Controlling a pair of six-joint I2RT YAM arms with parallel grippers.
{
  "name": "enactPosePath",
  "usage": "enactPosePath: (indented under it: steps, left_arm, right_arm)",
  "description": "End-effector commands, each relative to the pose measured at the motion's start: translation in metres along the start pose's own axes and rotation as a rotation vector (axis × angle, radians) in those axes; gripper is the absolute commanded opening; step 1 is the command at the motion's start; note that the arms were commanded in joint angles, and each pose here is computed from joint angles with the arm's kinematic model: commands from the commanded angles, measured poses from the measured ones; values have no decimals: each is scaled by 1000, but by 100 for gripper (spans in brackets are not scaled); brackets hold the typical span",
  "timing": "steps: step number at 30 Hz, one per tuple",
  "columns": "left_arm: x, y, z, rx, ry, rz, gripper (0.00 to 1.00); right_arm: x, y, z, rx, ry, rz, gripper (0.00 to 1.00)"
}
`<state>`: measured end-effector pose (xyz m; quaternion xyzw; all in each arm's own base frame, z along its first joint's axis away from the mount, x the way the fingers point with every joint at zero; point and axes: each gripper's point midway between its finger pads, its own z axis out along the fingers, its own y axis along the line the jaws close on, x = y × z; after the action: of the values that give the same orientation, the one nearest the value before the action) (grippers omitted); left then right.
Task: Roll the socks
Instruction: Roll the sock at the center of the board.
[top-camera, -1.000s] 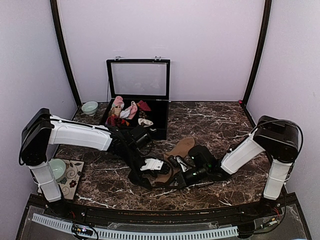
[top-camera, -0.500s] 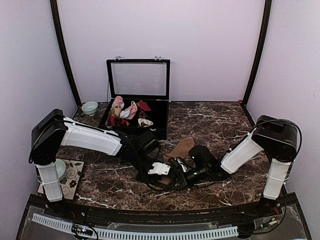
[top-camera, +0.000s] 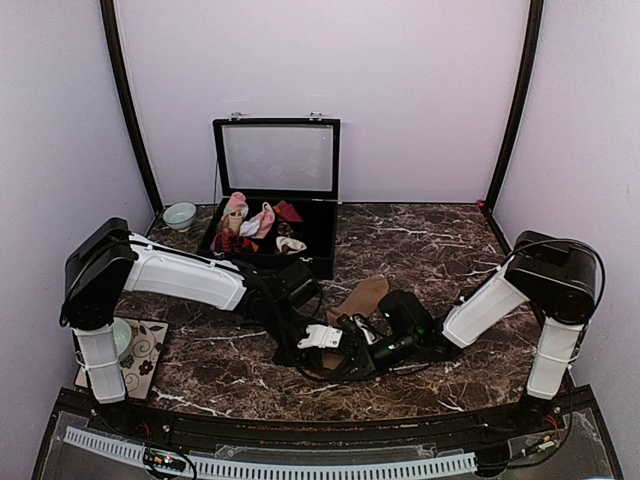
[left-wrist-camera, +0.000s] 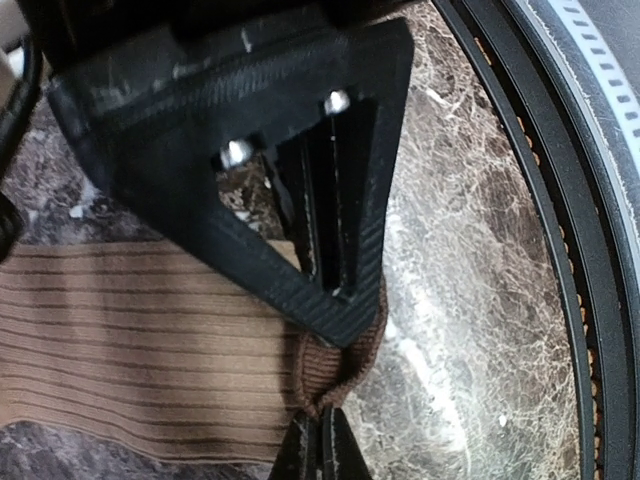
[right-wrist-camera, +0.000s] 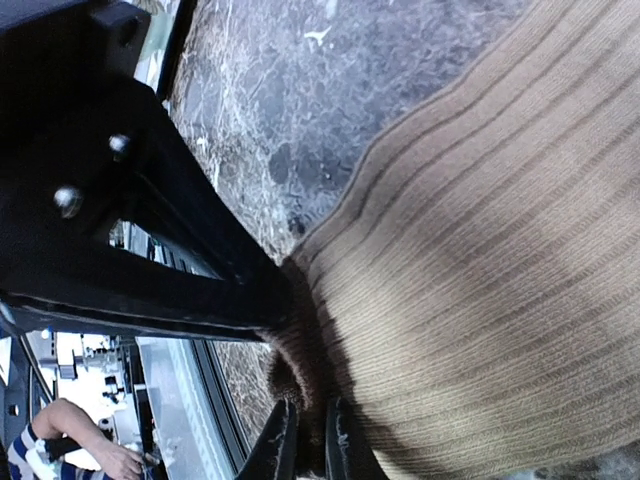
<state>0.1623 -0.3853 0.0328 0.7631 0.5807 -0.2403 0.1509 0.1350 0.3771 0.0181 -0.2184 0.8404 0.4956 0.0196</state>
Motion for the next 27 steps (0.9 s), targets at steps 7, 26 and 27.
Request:
enactPosePath:
  steps: [7,26,27]
  left_arm:
    - [14,17,-8,121,-57,-285,0]
    - [9,30,8,248,-45,-441,0]
    - [10,30,10,251,-37,-444,0]
  right_arm:
    - [6,-20,-19,125,-71,-33,27]
    - [28,34,-27,574,-197,-967,39]
    - [28,31,-25,631,-168,-1019,39]
